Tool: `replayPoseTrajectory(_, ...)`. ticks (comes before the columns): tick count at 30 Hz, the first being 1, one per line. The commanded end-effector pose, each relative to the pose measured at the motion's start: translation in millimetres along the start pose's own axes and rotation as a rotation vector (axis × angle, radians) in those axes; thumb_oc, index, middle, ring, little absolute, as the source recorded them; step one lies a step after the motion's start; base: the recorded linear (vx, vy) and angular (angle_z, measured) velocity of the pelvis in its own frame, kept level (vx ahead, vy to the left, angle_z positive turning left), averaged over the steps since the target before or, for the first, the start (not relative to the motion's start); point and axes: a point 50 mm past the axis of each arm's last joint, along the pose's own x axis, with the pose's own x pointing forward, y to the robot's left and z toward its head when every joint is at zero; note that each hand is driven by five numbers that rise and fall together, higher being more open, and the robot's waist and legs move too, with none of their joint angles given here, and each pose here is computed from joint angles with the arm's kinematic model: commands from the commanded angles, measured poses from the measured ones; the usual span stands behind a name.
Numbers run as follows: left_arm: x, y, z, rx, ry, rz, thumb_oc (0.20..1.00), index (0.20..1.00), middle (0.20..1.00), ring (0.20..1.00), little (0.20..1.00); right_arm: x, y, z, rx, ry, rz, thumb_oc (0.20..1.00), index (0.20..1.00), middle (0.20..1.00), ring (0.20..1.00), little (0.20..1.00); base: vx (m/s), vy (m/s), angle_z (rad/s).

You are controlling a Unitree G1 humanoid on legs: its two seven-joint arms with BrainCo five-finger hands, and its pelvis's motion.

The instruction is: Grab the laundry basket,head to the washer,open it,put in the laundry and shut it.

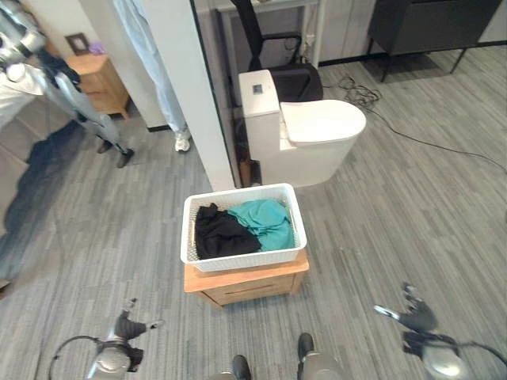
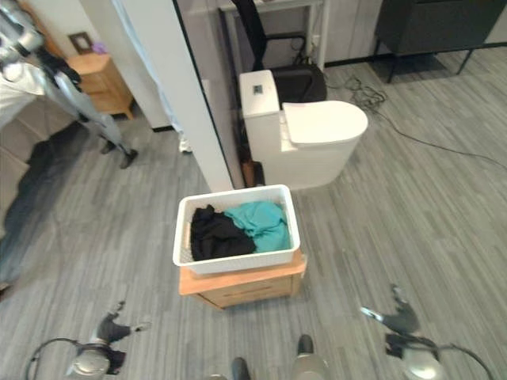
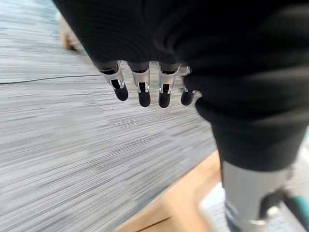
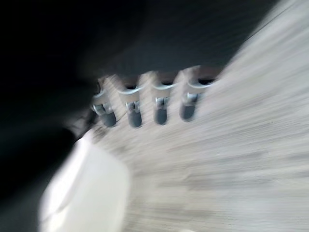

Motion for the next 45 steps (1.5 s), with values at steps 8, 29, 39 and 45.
replayPoseTrajectory(8,-7.1,98.6,43.9,0.106,-0.194,0.209,1.000,1.000,1.000,1.000,1.000,-15.3,-26.5,58.2,-0.007,-0.247,0.008,1.000,1.000,1.000,1.000,1.000,0.03,0.009,-0.06)
replayPoseTrajectory(29,86.9,68.9,222.9,-0.171,-0.247,0.017,1.000,1.000,1.000,1.000,1.000,53.0,-42.5,184.6,0.229,-0.435,0.285,1.000,1.000,1.000,1.000,1.000,-0.01,-0.021,0.03)
replayPoseTrajectory(39,93.3,80.1,225.4,-0.050,-0.067,0.091,1.000,1.000,1.000,1.000,1.000,76.1,-42.6,254.3,0.153,-0.488,0.319,1.000,1.000,1.000,1.000,1.000,-0.01,-0.001,0.02)
replayPoseTrajectory(45,95.6,64.3,209.3,-0.035,-0.005,0.067,1.000,1.000,1.000,1.000,1.000,99.3,-20.7,277.4,0.129,-0.422,0.319,1.000,1.000,1.000,1.000,1.000,-0.03,-0.004,-0.01)
